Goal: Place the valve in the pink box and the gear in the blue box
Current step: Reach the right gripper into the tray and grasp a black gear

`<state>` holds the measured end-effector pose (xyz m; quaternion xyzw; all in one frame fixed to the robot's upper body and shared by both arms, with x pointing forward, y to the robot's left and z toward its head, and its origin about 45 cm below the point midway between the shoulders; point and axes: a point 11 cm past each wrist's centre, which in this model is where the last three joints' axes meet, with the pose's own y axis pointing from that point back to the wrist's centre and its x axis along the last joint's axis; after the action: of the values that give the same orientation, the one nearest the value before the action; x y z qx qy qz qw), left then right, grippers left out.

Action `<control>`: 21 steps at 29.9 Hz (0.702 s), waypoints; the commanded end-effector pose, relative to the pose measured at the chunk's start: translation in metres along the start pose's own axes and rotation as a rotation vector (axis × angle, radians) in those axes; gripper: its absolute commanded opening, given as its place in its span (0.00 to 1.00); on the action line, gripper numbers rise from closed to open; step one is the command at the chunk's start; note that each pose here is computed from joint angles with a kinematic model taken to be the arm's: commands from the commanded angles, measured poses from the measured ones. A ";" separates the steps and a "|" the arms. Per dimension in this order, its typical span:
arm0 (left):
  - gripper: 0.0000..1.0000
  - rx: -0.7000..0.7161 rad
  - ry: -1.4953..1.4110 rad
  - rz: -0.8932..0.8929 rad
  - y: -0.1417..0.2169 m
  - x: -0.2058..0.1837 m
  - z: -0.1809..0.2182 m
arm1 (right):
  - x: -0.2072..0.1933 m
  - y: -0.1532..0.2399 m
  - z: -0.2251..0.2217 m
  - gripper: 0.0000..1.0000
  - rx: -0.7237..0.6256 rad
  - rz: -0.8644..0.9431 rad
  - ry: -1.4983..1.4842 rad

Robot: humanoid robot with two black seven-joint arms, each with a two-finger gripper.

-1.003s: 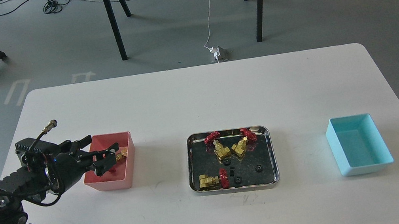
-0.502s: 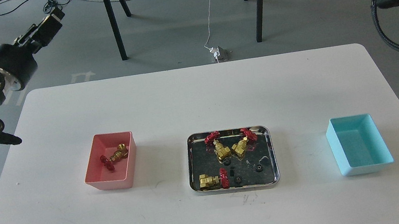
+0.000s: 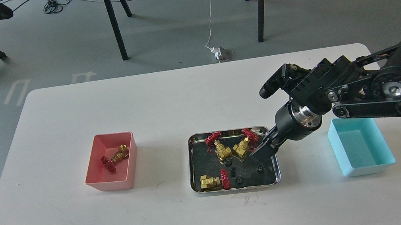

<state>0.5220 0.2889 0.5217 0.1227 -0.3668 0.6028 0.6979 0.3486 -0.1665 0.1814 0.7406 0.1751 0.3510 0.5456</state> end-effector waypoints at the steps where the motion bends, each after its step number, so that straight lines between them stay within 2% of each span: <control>1: 0.95 0.002 0.006 0.014 -0.004 0.004 0.003 | 0.010 -0.020 -0.006 0.94 -0.017 -0.047 0.076; 6: 0.94 -0.004 0.005 0.021 -0.003 0.008 0.002 | 0.013 -0.050 -0.021 0.77 -0.033 -0.109 0.188; 8: 0.95 -0.006 0.005 0.026 -0.003 0.009 0.003 | 0.009 -0.061 -0.028 0.74 -0.026 -0.130 0.206; 15: 0.94 -0.022 0.005 0.040 -0.005 0.015 0.011 | 0.013 -0.067 -0.028 0.73 -0.039 -0.127 0.214; 21: 0.94 -0.032 0.002 0.046 -0.006 0.019 0.017 | 0.000 -0.069 -0.019 0.73 -0.063 -0.169 0.221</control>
<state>0.5221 0.2913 0.5442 0.1042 -0.3761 0.6125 0.6874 0.3449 -0.1218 0.1242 0.6697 0.2777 0.3933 0.5654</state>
